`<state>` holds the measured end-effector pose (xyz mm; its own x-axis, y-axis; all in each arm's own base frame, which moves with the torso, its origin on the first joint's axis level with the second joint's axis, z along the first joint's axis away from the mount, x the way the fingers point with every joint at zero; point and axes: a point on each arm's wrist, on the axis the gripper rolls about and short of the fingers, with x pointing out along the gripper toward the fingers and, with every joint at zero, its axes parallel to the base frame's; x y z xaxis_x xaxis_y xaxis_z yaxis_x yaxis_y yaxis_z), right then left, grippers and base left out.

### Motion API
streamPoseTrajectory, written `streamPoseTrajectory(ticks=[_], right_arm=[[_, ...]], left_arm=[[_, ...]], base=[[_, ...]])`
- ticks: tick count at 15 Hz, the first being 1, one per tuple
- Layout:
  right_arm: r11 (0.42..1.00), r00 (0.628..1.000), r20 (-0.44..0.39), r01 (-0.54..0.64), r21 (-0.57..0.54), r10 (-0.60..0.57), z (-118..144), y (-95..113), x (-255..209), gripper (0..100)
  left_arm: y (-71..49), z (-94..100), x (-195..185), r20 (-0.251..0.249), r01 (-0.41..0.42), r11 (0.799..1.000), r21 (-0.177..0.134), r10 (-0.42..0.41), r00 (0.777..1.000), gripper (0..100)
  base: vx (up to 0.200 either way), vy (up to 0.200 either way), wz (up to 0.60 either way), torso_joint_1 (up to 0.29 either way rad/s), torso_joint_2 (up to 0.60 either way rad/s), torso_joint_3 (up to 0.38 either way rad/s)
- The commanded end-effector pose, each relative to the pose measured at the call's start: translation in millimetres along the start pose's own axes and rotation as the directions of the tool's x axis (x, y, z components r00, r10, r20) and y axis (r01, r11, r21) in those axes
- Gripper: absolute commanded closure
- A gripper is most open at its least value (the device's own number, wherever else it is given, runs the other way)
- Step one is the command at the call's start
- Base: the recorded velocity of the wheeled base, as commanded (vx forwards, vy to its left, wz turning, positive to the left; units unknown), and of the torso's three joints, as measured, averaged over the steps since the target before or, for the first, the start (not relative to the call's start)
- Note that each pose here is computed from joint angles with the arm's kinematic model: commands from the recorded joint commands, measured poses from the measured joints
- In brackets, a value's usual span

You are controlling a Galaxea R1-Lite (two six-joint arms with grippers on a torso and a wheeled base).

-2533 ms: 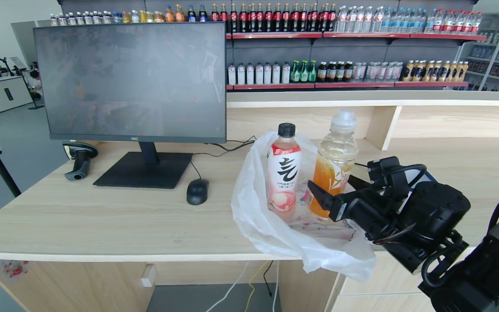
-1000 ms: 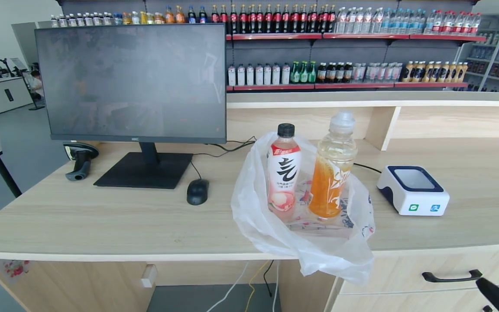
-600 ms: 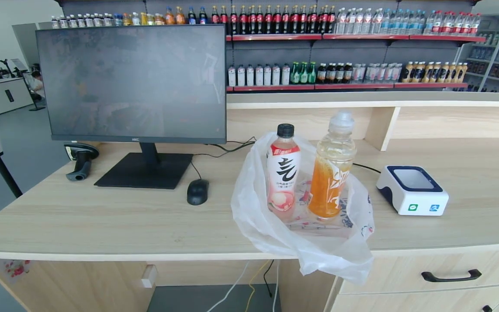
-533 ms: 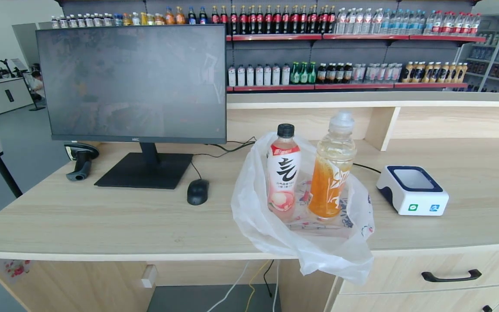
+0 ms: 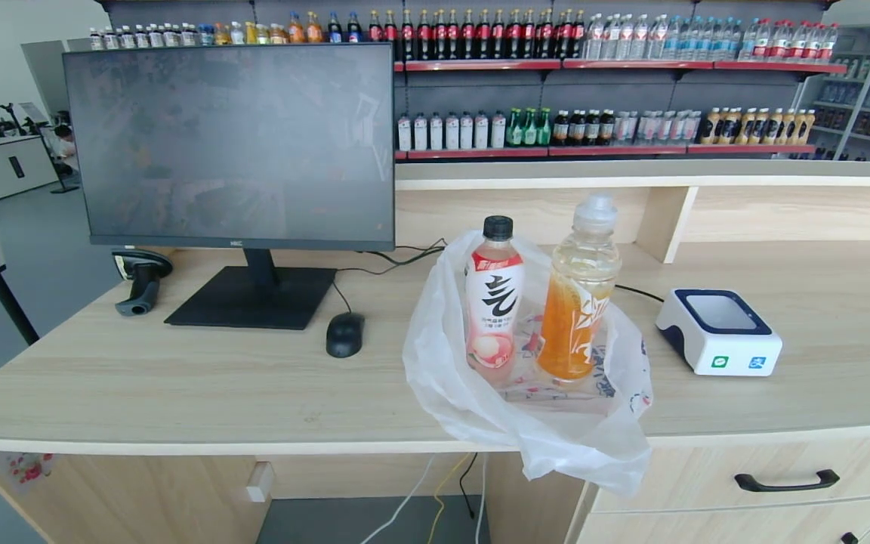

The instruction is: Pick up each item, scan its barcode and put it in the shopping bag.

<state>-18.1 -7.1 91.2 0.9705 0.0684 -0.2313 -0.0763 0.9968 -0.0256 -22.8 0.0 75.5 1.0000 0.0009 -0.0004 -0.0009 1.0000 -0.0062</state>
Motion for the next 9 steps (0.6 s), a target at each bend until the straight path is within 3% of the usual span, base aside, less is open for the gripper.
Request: streamPoseTrajectory(ticks=[1, 5, 7, 8, 9], right_arm=[[0.996, 0.992, -0.09, 0.087, 0.011, -0.086, 5.2, 2.3, 9.5, 0], [0.98, 0.971, 0.137, 0.192, 0.049, -0.197, -4.9, 5.1, -10.0, 0], [0.962, 0.958, 0.131, 0.239, 0.136, -0.256, -4.0, 4.6, -10.0, 0], [0.96, 0.958, 0.122, 0.244, 0.137, -0.26, -3.8, 4.7, -9.4, 0], [0.968, 0.957, 0.151, 0.24, 0.069, -0.248, -5.6, 4.9, -11.6, 0]], left_arm=[[0.0, -0.2, 0.0, -0.001, -0.001, 1.0, -0.003, 0.001, 1.0, 0], [0.0, -0.2, 0.0, -0.001, -0.001, 1.0, -0.001, 0.001, 1.0, 0], [0.0, 0.0, 0.0, 0.0, -0.001, 1.0, -0.002, 0.001, 1.0, 0], [0.0, 0.0, 0.0, 0.0, 0.001, 1.0, -0.001, -0.001, 1.0, 0], [0.0, 0.0, 0.0, 0.0, 0.001, 1.0, -0.001, -0.001, 1.0, 0]], base=[[0.0, 0.0, 0.0, 0.0, 0.0, 0.0], [0.0, 0.0, 0.0, 0.0, 0.0, 0.0], [0.0, 0.0, 0.0, 0.0, 0.0, 0.0], [0.0, 0.0, 0.0, 0.0, 0.0, 0.0], [0.0, 0.0, 0.0, 0.0, 0.0, 0.0]])
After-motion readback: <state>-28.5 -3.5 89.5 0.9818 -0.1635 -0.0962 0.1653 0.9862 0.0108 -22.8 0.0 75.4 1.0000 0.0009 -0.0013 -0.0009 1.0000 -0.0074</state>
